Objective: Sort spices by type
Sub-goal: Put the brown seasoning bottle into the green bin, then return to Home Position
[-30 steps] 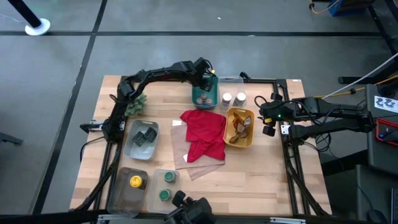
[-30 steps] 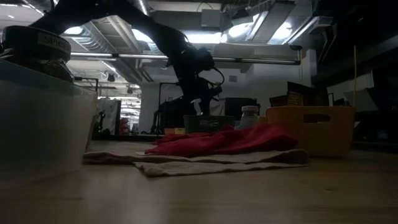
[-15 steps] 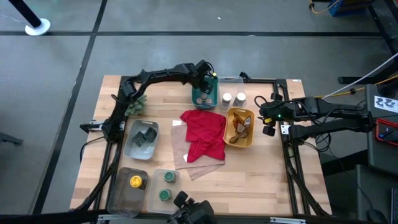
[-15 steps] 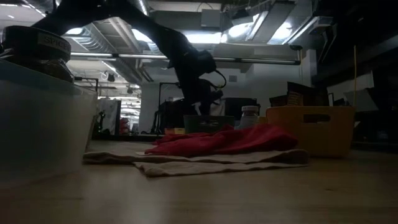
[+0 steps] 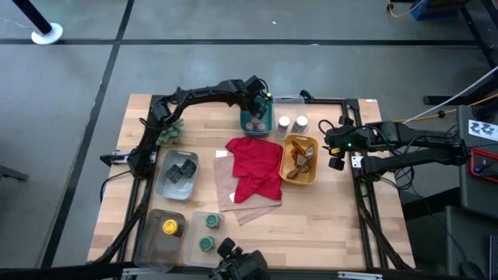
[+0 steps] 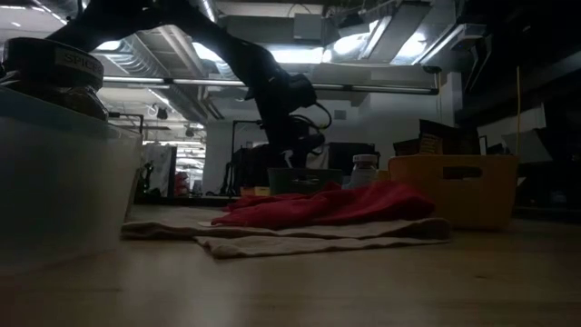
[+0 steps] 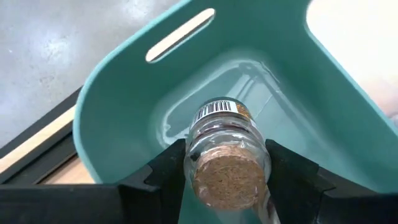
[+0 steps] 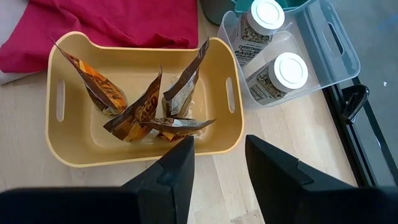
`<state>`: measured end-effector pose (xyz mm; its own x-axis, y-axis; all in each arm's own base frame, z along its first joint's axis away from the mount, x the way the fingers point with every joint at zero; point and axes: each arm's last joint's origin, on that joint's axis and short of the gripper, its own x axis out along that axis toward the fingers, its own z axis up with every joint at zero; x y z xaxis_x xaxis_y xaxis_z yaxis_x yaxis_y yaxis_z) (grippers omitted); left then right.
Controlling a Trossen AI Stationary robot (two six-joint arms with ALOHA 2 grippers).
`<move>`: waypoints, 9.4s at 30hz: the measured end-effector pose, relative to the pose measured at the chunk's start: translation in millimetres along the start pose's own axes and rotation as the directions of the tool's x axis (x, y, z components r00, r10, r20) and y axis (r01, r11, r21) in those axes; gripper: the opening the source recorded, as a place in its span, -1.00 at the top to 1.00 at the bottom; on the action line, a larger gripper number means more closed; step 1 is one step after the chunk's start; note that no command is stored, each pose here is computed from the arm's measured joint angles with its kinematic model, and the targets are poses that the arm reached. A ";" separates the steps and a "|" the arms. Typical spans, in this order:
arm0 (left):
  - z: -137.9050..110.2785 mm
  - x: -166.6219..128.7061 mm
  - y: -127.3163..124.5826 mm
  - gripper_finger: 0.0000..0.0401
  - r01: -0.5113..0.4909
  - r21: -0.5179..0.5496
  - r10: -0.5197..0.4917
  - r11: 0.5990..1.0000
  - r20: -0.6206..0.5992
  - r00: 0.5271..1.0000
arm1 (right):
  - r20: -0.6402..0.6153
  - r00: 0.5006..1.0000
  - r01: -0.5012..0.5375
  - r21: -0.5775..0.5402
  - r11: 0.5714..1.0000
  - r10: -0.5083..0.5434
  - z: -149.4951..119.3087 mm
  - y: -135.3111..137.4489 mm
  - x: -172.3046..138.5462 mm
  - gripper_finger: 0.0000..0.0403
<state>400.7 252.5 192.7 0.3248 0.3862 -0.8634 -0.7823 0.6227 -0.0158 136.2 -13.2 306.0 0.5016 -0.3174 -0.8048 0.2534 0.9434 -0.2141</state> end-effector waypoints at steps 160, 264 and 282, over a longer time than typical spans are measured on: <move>-344.2 -177.5 81.1 -0.13 0.335 0.538 -0.632 0.774 0.689 0.355 | 0.741 0.666 -0.372 0.232 0.899 0.085 -105.7 8.5 38.8 0.29; -344.2 -177.4 81.1 -0.13 0.321 0.544 -0.632 0.775 0.689 0.356 | 0.739 0.670 -0.301 0.188 0.935 0.067 -113.3 21.4 83.1 0.29; -344.2 -177.4 81.1 -0.13 0.322 0.545 -0.632 0.775 0.689 0.356 | 0.739 0.670 -0.301 0.189 0.935 0.067 -113.3 21.4 83.1 0.29</move>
<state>96.7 0.3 171.0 0.9759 0.2125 0.0501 -0.2120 0.9772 -0.0152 89.6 -8.4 171.8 0.9646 -0.2210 -0.1443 0.2417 0.9591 0.1470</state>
